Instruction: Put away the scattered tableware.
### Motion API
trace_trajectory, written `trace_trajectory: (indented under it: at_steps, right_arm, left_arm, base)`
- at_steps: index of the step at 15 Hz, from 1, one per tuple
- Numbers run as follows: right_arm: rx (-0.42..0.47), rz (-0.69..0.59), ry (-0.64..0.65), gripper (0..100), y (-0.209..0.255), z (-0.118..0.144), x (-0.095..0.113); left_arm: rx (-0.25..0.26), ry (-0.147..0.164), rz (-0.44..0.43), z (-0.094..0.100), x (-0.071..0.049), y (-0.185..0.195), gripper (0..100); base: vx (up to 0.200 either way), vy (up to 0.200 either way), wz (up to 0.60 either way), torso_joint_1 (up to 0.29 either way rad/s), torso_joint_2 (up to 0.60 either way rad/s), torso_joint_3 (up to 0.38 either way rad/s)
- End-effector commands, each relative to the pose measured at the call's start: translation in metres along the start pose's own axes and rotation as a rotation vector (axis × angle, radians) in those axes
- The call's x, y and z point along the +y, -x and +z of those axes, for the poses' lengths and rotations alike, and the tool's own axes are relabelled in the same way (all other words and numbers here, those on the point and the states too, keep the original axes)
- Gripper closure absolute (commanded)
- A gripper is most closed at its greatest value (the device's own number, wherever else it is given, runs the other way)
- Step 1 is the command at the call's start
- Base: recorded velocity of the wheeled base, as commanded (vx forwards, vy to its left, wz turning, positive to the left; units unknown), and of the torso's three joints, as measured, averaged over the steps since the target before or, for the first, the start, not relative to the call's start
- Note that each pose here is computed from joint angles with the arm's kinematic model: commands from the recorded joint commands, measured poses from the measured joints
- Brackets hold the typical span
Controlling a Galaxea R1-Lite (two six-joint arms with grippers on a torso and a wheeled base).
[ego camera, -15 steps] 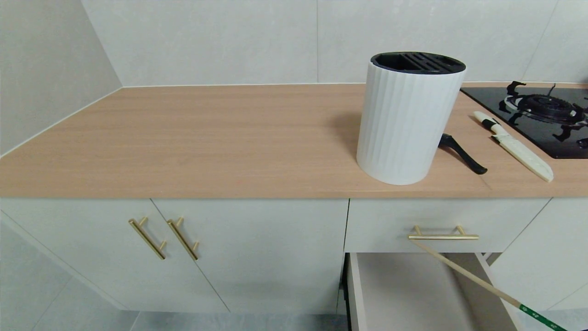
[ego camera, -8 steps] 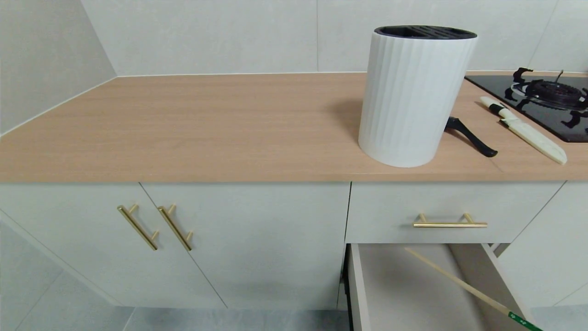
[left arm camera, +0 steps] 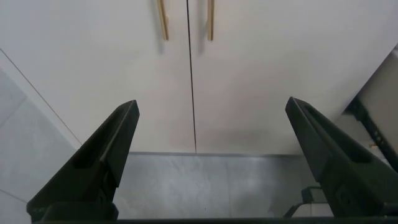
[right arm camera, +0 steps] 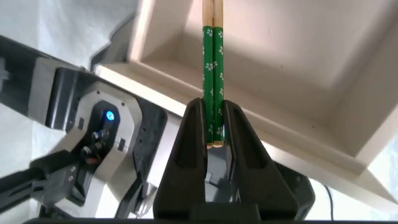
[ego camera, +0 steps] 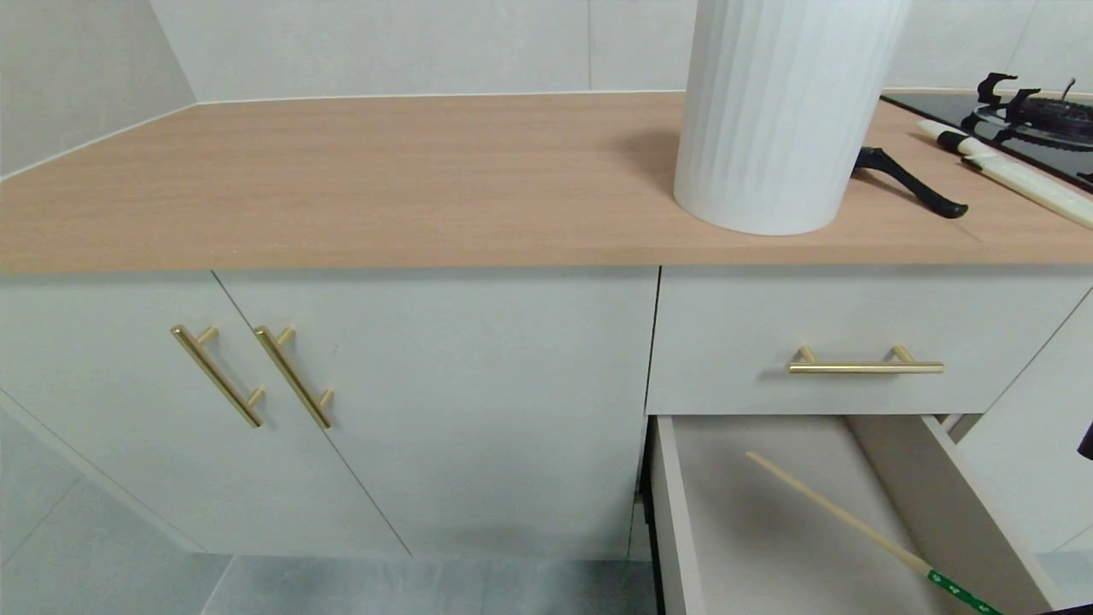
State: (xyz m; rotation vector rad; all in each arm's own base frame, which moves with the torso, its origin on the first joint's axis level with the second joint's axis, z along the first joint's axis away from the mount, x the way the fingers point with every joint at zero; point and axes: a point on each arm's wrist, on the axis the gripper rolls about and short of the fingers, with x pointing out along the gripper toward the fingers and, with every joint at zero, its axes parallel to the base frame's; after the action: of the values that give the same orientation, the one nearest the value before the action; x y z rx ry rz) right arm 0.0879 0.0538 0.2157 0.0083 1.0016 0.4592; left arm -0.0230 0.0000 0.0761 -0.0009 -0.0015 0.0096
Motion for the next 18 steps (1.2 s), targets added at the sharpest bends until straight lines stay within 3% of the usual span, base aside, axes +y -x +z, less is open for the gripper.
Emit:
trace_trajectory:
  at_steps: [1,8,11,13,16,18]
  right_arm:
    - [0.015,-0.010,-0.001,100,-0.004,-0.001,-0.001]
    - [-0.011,-0.003,-0.001,100,-0.010,0.005,0.000]
    - [-0.024,-0.066,-0.019,100,-0.044,0.020,-0.001]
    - [0.028,-0.143,-0.135,100,-0.076,0.034,-0.002]
    - [0.067,-0.162,-0.174,100,-0.110,0.044,-0.003]
    - [0.029,-0.147,-0.204,100,-0.123,0.047,-0.002]
  left_arm:
    - [-0.002,-0.001,0.001,0.000,0.000,0.000,0]
    - [-0.002,0.001,0.001,0.000,0.000,0.000,0]
    - [-0.002,-0.001,0.000,0.000,0.000,0.000,0]
    - [-0.002,-0.001,0.001,0.000,0.000,0.000,0]
    - [-0.002,-0.001,0.001,0.000,0.000,0.000,0]
    - [-0.002,-0.001,0.000,0.000,0.000,0.000,0]
  base:
    - [0.000,0.000,0.00,-0.115,0.30,0.163]
    - [0.000,0.000,0.00,-0.017,0.05,0.038]
    - [0.000,0.000,0.00,0.000,0.00,0.000]
    - [0.000,0.000,0.00,0.000,0.00,0.000]
    - [0.000,0.000,0.00,0.000,0.00,0.000]
    - [0.000,0.000,0.00,0.000,0.00,0.000]
